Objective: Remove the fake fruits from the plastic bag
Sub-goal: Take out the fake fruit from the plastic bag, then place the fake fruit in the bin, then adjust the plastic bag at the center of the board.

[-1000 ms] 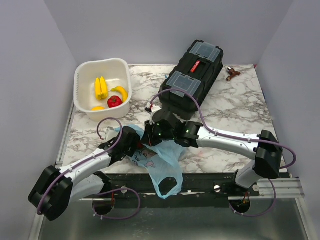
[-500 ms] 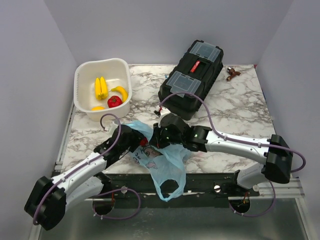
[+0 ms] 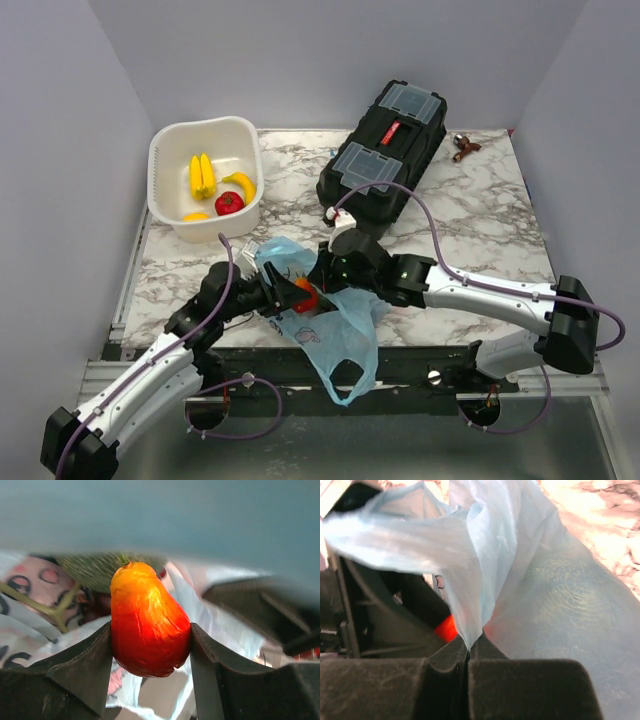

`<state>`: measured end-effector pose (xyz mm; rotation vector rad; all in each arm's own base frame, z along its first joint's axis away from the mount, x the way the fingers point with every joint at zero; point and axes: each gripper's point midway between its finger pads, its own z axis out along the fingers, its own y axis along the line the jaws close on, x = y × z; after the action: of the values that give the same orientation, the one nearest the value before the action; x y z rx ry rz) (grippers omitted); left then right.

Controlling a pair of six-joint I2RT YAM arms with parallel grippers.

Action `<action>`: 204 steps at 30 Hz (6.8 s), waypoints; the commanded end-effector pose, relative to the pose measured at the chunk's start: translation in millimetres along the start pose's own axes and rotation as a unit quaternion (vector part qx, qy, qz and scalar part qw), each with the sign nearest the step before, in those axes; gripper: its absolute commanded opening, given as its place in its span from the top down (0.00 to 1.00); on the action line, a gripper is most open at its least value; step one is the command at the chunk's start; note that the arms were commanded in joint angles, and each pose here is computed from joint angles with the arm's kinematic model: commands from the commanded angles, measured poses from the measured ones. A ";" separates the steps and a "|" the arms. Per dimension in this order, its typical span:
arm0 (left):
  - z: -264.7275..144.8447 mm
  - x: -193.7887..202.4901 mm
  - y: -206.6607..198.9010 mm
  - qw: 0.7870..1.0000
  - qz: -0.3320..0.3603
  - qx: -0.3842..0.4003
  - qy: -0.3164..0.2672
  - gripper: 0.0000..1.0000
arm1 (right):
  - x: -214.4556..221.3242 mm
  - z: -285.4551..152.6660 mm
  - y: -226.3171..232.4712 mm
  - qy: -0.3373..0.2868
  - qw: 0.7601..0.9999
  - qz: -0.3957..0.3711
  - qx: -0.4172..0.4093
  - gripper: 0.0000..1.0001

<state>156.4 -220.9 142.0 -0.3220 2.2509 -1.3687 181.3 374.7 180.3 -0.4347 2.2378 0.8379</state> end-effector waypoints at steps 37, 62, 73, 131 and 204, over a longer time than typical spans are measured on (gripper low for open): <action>-106.2 -196.0 -69.7 0.902 0.246 -0.268 -0.233 0.71 | 5.9 -82.7 -95.3 -0.084 0.984 0.037 0.153 0.99; -8.3 -379.7 125.3 0.846 0.120 -0.508 -0.111 0.74 | 11.7 -53.4 -84.2 -0.056 0.990 -0.008 0.133 0.99; 2.1 -372.1 149.7 0.870 0.071 -0.477 -0.097 0.22 | 9.7 -56.9 -86.6 -0.064 0.989 -0.008 0.136 0.99; -25.5 88.6 -84.4 0.948 0.214 0.124 0.198 0.15 | 88.5 -62.8 -126.7 -0.064 0.936 0.309 0.158 0.38; -84.7 82.8 -97.5 0.925 0.283 0.210 0.139 0.08 | 50.7 -71.9 -40.1 -0.073 0.958 0.275 -0.043 0.00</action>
<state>54.8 -240.2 238.5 0.5635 1.9828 -1.4958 119.9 284.5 143.6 0.1176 2.3653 1.1375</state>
